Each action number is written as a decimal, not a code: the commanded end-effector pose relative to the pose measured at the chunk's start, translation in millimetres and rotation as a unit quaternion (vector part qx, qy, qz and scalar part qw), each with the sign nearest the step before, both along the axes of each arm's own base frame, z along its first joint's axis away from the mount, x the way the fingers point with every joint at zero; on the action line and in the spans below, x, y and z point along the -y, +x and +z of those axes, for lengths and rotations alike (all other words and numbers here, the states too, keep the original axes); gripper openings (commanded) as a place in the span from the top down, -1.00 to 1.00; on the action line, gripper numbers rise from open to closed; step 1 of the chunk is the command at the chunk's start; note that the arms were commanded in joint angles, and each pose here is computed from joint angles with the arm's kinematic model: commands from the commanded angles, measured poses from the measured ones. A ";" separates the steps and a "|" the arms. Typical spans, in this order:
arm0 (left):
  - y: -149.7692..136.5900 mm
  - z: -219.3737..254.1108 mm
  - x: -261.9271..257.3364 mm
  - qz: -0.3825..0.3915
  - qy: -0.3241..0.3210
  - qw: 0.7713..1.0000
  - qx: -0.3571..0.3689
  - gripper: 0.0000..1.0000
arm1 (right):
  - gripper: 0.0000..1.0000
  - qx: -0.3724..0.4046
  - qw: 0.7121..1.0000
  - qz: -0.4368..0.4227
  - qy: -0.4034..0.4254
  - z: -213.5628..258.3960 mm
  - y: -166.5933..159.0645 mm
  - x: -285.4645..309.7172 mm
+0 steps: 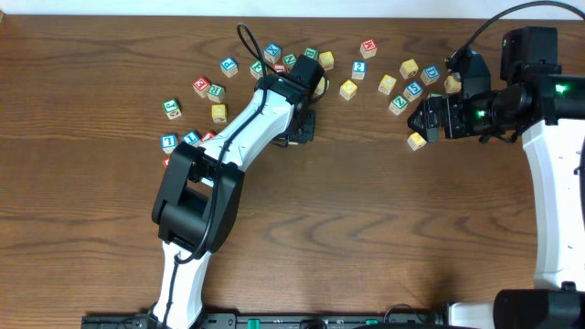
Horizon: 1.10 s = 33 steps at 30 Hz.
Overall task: Spell out AI2
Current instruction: 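Carry the A block forward and set it down at table center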
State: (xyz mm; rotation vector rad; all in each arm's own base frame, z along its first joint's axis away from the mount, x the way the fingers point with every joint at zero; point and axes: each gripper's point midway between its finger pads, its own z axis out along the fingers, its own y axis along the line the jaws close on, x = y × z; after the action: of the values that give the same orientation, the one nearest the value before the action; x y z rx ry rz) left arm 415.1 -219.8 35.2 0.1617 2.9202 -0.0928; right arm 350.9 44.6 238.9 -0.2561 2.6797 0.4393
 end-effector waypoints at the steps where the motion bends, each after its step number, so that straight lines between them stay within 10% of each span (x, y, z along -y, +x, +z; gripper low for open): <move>1: -4.8 -8.8 -1.0 0.005 0.009 1.000 -0.008 0.41 | -0.98 0.009 1.000 0.001 -0.004 5.2 1.6 3.7; 33: -15.7 -29.5 -6.6 0.014 0.014 1.000 -0.020 0.21 | -0.99 0.009 1.000 0.001 -0.004 5.2 1.6 3.7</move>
State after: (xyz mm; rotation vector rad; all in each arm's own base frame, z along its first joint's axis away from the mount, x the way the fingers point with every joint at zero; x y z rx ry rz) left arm 402.4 -216.1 12.9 0.1388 2.9498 -0.0785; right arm 350.6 44.6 238.8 -0.2559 2.6808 0.4396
